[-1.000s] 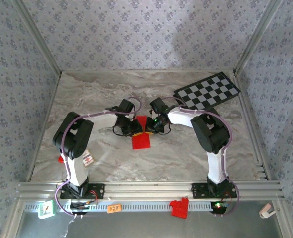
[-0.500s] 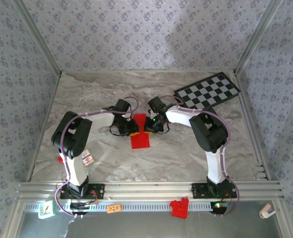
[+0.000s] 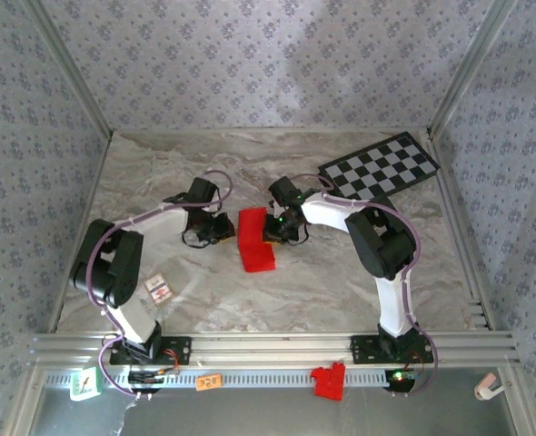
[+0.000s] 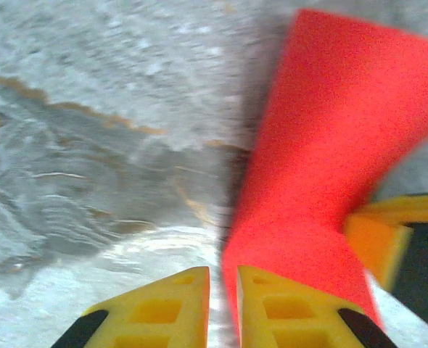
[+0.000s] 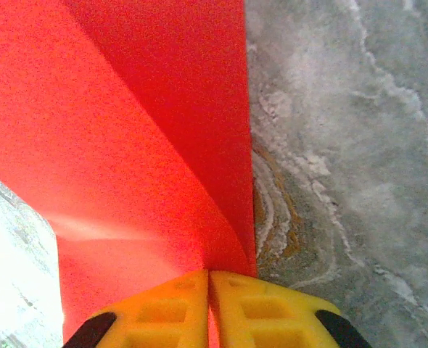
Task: Fold a paper plane with a square sheet of paper (pick it up from the middle)
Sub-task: First fold the square sheet of paper in half at the center of the table.
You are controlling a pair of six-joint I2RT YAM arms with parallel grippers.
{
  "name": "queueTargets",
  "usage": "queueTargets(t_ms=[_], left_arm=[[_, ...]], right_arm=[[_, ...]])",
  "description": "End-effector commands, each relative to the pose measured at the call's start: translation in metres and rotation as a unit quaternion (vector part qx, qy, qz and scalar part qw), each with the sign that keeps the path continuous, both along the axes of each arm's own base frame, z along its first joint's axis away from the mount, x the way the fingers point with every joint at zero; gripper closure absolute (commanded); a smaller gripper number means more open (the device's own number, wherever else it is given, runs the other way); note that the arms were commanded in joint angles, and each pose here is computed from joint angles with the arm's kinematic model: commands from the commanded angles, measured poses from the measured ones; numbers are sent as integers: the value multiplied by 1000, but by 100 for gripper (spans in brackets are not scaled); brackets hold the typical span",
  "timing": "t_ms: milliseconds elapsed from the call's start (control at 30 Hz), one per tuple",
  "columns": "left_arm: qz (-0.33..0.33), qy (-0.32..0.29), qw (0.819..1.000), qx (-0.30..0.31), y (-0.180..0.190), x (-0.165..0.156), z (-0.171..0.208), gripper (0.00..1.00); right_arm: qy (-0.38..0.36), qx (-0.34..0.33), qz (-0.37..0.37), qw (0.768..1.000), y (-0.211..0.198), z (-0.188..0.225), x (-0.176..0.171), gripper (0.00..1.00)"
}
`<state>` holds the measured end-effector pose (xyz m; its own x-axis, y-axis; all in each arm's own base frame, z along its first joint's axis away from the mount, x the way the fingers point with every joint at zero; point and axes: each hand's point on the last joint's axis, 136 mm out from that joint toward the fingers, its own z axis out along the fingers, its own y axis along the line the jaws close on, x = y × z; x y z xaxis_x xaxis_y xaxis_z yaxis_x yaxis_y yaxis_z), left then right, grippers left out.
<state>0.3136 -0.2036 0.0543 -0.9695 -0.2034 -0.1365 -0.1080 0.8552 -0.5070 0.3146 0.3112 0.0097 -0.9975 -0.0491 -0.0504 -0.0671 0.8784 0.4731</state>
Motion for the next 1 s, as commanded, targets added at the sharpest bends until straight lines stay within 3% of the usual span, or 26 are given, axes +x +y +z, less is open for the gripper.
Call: queueTargets(t_ms=[0, 100, 433, 767, 967], left_arm=[[-24, -31, 996, -83, -30, 4, 28, 81], [-40, -11, 992, -116, -50, -1, 24, 81], [-47, 21, 995, -84, -55, 10, -16, 81], [-12, 67, 997, 24, 10, 6, -59, 82], [0, 45, 999, 25, 29, 11, -39, 82]], right_arm=[[96, -207, 0, 974, -88, -81, -53, 87], [96, -206, 2, 974, -87, -81, -53, 87], [98, -212, 7, 972, -89, -84, -54, 87], [98, -236, 18, 967, -100, -88, -57, 87], [96, -239, 17, 966, -102, -87, -56, 87]])
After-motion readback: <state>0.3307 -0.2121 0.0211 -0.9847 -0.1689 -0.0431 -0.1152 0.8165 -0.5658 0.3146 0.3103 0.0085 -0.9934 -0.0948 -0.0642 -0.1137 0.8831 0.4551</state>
